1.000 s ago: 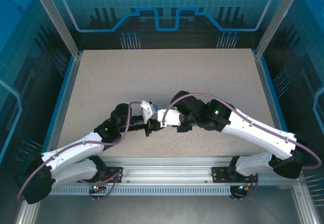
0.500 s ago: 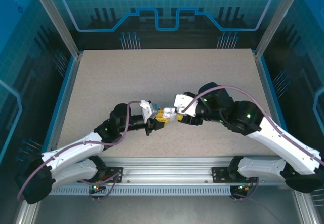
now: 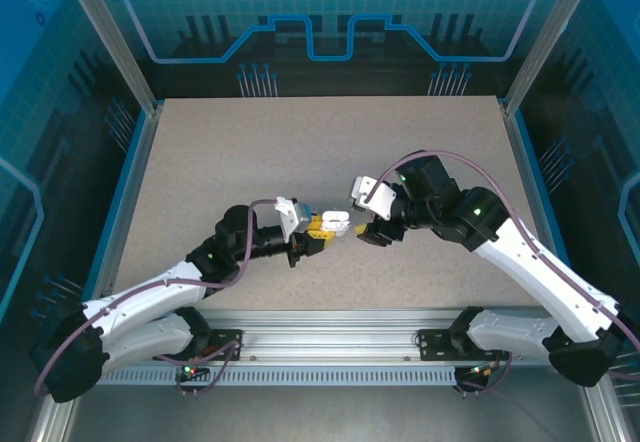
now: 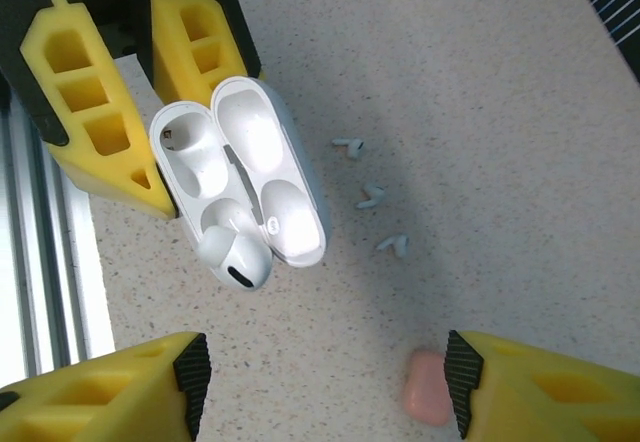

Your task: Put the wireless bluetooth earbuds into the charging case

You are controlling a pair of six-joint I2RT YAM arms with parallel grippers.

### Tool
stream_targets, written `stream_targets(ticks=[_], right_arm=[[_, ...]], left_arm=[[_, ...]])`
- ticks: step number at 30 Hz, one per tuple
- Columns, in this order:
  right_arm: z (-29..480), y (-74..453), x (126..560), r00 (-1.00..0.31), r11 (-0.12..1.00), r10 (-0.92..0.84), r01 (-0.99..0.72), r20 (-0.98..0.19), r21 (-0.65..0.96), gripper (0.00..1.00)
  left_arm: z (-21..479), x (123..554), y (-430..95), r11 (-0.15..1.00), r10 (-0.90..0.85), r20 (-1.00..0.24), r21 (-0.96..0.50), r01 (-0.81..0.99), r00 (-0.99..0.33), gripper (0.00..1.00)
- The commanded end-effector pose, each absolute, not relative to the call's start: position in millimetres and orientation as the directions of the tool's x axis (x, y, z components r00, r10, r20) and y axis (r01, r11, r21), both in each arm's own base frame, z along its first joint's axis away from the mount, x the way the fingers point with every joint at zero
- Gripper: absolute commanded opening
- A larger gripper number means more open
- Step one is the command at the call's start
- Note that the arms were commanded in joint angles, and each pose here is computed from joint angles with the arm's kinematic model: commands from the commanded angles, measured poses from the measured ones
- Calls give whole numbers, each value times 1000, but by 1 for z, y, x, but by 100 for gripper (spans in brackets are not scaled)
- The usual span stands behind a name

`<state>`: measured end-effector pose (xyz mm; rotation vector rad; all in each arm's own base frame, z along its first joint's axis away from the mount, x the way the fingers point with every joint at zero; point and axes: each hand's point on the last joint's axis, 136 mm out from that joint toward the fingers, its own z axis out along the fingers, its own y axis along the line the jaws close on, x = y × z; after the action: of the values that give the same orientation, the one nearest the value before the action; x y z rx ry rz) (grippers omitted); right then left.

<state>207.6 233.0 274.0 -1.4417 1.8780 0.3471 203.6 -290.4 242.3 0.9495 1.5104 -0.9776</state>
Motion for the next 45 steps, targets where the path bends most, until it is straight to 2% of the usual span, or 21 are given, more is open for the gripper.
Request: stream_targets(ticks=[1, 22, 45], right_arm=[[268, 238, 203, -138, 325, -709, -934, -691, -147, 67], [251, 227, 229, -224, 425, -747, -885, -626, -191, 67], [254, 235, 225, -224, 408, -733, -901, -642, -150, 66]], left_arm=[[251, 199, -292, 326, 40, -993, -94, 941, -113, 12], [254, 197, -291, 324, 36, -993, -92, 941, -110, 12], [250, 198, -290, 334, 46, -992, -94, 938, -115, 12]])
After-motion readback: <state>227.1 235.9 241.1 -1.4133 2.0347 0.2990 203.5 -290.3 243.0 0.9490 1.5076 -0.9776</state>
